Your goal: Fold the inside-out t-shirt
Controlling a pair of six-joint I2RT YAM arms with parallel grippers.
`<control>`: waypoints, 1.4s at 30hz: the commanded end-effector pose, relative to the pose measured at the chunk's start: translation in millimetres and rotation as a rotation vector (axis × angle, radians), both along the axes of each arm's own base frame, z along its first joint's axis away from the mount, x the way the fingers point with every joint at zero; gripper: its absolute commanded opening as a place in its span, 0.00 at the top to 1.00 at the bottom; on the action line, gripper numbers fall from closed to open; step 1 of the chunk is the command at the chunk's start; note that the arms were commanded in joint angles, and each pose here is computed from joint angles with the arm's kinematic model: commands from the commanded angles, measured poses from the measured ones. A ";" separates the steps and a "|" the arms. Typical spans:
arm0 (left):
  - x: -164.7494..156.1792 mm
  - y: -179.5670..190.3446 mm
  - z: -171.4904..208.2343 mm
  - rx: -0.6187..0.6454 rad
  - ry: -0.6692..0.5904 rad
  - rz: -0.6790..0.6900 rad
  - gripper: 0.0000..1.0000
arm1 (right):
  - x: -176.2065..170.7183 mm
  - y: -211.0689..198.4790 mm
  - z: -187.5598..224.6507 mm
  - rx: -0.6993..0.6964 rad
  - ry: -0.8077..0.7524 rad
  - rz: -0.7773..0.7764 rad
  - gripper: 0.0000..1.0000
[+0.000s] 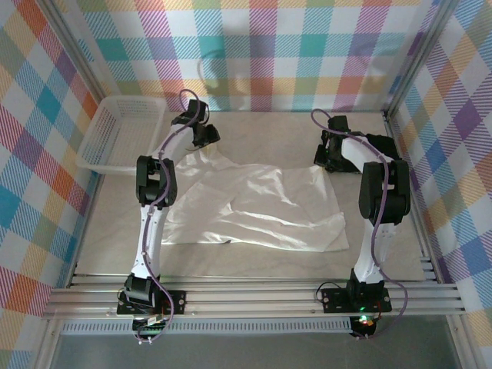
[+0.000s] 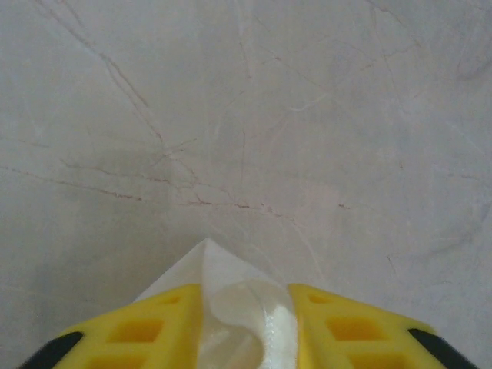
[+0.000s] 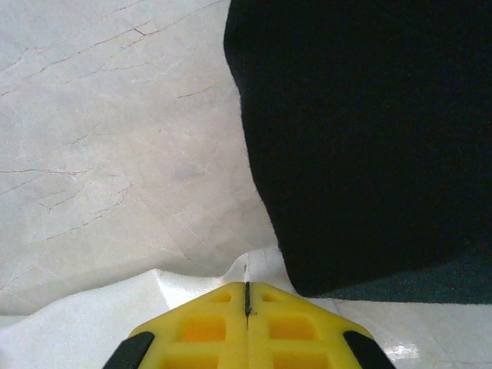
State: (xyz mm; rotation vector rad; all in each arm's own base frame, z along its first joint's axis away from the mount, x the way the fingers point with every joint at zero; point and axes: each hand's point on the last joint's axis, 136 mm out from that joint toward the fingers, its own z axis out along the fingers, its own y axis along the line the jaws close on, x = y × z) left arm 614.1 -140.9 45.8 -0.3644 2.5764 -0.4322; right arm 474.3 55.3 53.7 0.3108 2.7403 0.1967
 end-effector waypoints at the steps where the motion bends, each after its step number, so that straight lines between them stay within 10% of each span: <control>1: -5.3 -2.9 3.2 0.018 0.023 -0.027 0.79 | 1.0 1.7 8.7 -0.012 -0.028 0.024 1.00; 18: -31.7 4.7 125.7 -0.010 -0.148 -0.060 1.00 | 7.5 -6.3 36.3 -0.089 -0.168 0.085 1.00; 42: -216.4 70.1 162.4 -0.168 -0.175 0.154 1.00 | -97.2 -26.7 58.2 -0.076 -0.327 -0.036 1.00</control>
